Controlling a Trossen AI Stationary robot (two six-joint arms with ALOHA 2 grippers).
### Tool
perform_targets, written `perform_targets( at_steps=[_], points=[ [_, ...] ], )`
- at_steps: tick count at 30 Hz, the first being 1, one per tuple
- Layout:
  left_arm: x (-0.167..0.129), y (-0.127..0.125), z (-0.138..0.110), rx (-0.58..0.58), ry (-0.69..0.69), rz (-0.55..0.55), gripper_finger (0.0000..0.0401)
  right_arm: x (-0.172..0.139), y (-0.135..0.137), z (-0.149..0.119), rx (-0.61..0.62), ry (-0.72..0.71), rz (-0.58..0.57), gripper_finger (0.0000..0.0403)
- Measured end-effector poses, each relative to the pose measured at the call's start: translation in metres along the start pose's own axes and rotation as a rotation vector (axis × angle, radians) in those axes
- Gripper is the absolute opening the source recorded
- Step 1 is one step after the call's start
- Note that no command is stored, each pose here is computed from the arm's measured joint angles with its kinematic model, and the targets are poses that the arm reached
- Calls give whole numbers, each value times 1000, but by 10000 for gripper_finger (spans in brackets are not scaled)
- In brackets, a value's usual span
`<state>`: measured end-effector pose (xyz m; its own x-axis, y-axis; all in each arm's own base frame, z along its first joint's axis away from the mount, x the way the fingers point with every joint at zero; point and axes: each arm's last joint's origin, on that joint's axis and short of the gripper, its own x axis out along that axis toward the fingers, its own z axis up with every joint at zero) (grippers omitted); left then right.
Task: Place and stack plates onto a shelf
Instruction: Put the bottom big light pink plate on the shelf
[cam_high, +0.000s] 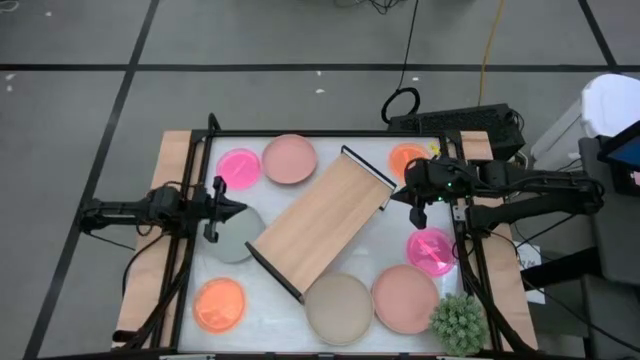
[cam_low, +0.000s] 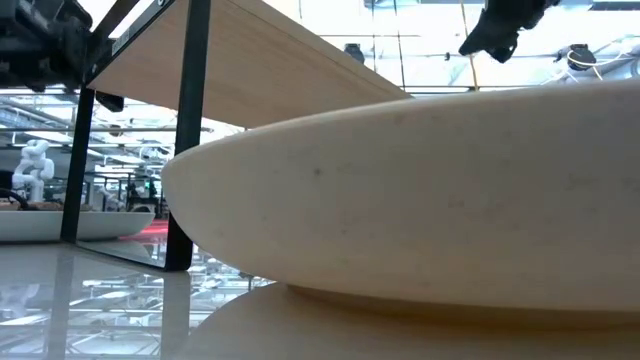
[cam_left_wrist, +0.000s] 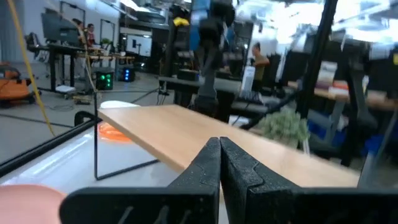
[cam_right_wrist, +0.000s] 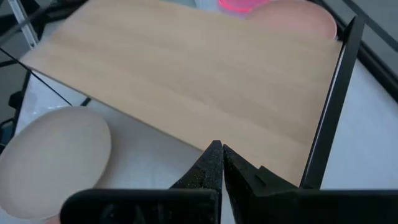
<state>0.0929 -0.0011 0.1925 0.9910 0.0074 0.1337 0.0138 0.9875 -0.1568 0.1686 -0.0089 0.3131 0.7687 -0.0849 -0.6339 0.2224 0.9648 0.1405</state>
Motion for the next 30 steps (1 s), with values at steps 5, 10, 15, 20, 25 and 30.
perform_targets(
  at_steps=[5,10,15,20,25,30],
  points=[
    [-3,-4,26,-49,10,2,3,8,-1,-7,-1,14,-1,0],
    [1,-9,57,-51,15,3,3,13,-2,-12,4,27,-3,0],
    [10,-14,87,-47,96,18,3,19,-3,-20,47,58,-5,0],
    [25,-18,111,-14,251,41,3,25,2,-31,76,112,62,0],
    [41,-20,120,27,456,67,3,30,12,-43,111,173,137,0],
    [57,-19,109,34,663,87,3,30,25,-52,133,214,180,0]
  ],
)
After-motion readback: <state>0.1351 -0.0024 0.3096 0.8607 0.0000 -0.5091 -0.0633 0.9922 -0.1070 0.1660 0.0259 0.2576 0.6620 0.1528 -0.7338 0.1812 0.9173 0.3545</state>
